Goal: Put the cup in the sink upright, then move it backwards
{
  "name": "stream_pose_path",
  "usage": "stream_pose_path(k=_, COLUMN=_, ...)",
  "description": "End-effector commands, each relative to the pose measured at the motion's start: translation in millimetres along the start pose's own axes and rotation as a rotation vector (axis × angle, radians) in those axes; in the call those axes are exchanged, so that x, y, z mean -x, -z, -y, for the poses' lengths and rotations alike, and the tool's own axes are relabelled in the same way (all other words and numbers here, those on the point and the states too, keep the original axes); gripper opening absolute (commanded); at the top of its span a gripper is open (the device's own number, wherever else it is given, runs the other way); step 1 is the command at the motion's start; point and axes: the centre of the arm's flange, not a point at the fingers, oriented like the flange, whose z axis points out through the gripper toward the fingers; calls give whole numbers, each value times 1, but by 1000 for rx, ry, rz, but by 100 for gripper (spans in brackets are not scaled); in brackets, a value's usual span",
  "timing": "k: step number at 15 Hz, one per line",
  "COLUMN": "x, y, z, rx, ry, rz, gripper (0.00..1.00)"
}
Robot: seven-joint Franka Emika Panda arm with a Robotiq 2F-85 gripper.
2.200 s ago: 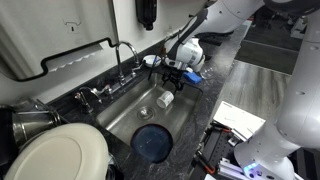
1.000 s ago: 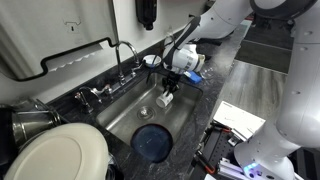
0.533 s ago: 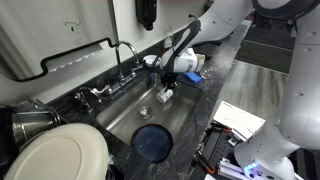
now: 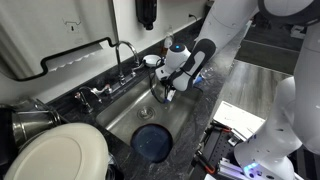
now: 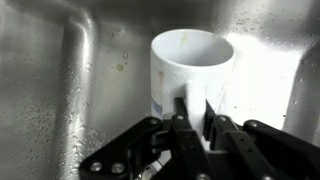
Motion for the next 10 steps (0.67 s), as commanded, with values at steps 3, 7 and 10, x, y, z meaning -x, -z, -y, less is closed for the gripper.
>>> stream_pose_path(k=3, x=-49, y=34, z=-1, rx=26, ry=120, rz=169, gripper=5)
stream_pose_path(k=7, x=-86, y=37, z=-5, rx=4, ry=157, rz=183, gripper=5)
stream_pose_path(k=10, x=-107, y=32, z=-5, rx=9, ry=140, rz=235, gripper=5)
